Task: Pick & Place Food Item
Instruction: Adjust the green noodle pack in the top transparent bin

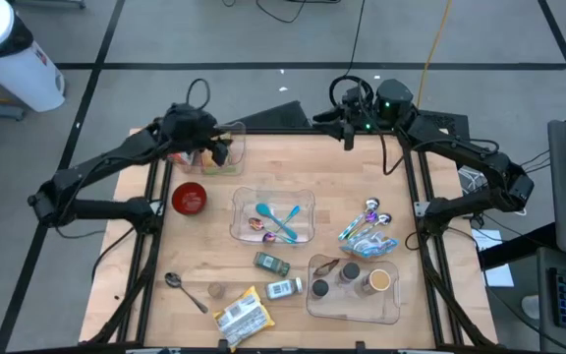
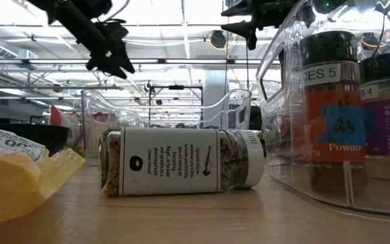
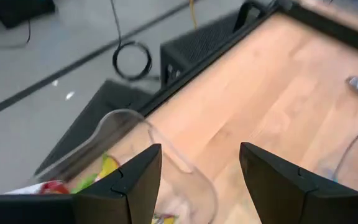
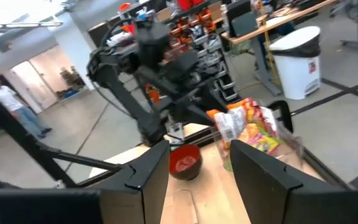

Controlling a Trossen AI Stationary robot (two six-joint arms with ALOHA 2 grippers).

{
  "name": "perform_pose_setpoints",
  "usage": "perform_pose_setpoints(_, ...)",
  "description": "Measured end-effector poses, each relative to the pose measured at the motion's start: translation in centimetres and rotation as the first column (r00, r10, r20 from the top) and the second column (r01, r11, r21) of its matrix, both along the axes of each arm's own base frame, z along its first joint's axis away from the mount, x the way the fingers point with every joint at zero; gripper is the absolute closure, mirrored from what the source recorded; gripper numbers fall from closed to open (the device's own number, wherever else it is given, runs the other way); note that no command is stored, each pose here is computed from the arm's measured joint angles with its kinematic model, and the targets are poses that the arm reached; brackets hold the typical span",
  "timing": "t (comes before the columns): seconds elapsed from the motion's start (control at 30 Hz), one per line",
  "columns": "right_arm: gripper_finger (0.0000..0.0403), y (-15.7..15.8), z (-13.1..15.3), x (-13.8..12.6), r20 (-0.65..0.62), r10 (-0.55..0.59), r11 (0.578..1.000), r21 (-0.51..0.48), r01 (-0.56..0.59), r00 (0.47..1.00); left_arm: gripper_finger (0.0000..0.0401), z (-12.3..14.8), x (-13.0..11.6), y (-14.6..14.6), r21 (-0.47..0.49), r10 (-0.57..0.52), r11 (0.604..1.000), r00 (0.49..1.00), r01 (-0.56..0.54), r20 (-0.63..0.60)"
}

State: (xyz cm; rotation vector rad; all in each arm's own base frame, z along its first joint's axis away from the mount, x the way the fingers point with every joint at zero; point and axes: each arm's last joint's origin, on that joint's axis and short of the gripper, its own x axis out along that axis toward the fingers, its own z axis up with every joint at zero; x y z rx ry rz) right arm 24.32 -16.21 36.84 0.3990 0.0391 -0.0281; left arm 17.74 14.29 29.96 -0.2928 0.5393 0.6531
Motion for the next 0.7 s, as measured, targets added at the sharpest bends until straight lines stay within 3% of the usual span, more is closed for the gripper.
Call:
perform_pose_setpoints(0.33, 0.0241, 0.4, -0.4, 0.2, -0.032, 0.028, 0.998, 0.059, -0.026, 0.999, 0.0176, 0.1, 2.2, 5.8, -0.145, -0.066, 0.989, 0.951, 0.022, -0.302)
perform_pose_setpoints(0.7, 0.0241, 0.5, -0.9, 0.1, -0.075, 0.049, 0.998, 0.05, -0.045, 0.996, 0.0176, -0.5, 4.6, 9.7, -0.238, -0.228, 0.963, 0.845, 0.124, -0.483)
